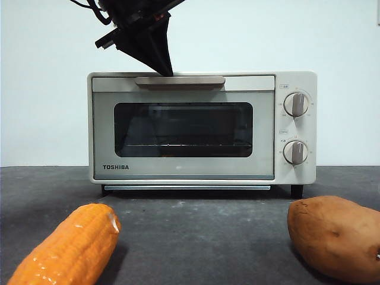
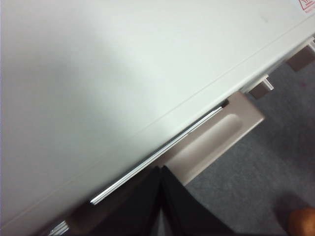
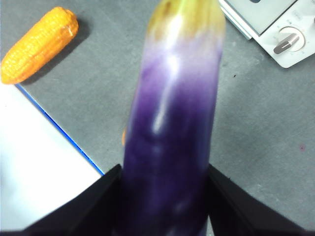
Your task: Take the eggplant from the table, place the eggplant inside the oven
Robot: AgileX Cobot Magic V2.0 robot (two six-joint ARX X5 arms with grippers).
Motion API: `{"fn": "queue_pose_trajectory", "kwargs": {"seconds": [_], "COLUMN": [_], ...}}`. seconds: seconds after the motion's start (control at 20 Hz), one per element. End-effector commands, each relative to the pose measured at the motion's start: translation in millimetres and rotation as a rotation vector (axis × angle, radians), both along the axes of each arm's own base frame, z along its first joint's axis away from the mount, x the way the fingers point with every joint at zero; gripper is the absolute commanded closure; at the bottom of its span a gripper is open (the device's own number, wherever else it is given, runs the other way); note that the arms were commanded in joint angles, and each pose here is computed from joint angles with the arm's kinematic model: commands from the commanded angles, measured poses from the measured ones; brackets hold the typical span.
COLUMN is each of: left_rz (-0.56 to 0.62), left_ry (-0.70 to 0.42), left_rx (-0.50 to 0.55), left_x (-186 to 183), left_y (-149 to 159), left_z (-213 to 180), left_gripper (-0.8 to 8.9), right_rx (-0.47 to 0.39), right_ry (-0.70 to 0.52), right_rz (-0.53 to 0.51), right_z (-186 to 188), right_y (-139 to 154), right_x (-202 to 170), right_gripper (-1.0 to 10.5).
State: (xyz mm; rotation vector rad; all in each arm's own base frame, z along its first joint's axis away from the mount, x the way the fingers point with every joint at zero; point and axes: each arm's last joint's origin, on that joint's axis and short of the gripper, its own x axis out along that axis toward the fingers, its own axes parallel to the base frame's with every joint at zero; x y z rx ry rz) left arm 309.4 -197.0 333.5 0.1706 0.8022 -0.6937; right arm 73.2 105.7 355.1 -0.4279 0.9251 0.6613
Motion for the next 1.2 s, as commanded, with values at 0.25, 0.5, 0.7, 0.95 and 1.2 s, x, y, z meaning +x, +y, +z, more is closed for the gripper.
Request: {"fn": "queue_pose_trajectory", "kwargs": {"seconds": [0.25,0.5,0.7,0.95,1.2], "left_rz": [-0.061,-0.140,-0.218,-0.242,-0.114], "left_ry": [0.112,0.275,0.375,0.314,0.124], "left_rx": [0.100,0.221,0.313,0.283,0.216], "left_x": [-8.6,-38.9,-66.4,-76.8,-80.1], "left_y": [-15.2,-26.6,-38.0,-42.7,-23.0], "left_z": [-17.6,-26.4,-26.9,-15.5,11.5], "left_gripper": [8.08,8.08,8.08,8.08,8.08], "right_rx": [0.024,0.024,0.034,0.046,0.046], "right_ry": [-0.022,-0.023,-0.034,-0.057,-0.065], "right_rz": [0.005,0.007,0.013,0.035,0.046], "right_z": [6.3,6.3,7.1,8.7,8.5], "right_y": [-1.7,-1.5,-0.4,1.6,4.5], "right_x": [-2.5,-2.5,-1.7,-0.6,1.2], "right_gripper": [7.7,7.7,7.7,7.7,7.7]}}
